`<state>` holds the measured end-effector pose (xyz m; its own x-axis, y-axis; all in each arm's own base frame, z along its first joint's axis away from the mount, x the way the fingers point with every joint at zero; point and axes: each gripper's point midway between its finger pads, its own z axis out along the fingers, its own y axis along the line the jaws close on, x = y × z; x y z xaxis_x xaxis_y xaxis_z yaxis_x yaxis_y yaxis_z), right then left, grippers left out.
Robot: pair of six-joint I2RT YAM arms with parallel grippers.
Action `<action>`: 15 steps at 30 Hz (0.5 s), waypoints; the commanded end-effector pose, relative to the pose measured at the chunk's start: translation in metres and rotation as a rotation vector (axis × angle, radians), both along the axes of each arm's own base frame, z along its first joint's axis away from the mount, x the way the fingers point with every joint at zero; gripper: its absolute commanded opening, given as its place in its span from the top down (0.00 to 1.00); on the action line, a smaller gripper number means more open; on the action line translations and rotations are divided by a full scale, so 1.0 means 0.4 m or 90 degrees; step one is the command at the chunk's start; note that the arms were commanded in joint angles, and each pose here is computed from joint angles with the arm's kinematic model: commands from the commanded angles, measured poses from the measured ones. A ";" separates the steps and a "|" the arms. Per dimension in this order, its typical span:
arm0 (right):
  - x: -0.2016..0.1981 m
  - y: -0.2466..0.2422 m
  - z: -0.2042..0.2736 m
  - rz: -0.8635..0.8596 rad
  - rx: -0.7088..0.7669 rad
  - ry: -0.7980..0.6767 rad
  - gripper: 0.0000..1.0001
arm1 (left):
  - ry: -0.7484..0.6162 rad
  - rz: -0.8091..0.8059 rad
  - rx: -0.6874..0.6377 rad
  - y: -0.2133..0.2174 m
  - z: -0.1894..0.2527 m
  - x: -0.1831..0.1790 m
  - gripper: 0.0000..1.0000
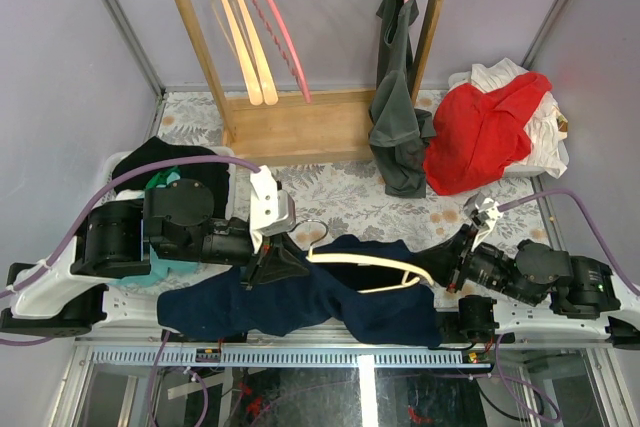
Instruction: Place the t-shirt on the hanger
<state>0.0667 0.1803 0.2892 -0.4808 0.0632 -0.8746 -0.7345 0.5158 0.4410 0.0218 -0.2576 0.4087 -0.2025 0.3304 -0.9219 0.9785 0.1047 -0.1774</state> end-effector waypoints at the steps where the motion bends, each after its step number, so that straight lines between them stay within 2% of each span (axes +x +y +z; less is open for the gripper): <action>1: 0.019 -0.062 0.030 -0.044 0.014 0.007 1.00 | -0.031 0.058 -0.054 0.018 0.055 0.040 1.00; 15: 0.024 -0.112 0.017 -0.066 -0.009 0.020 1.00 | -0.051 0.106 -0.057 0.055 0.069 0.068 1.00</action>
<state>0.0671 0.1616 0.2931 -0.5078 0.0757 -0.8582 -0.7038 0.5380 0.4639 0.0368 -0.2507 0.4078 -0.2015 0.3200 -0.9257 0.9708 0.1910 -0.1453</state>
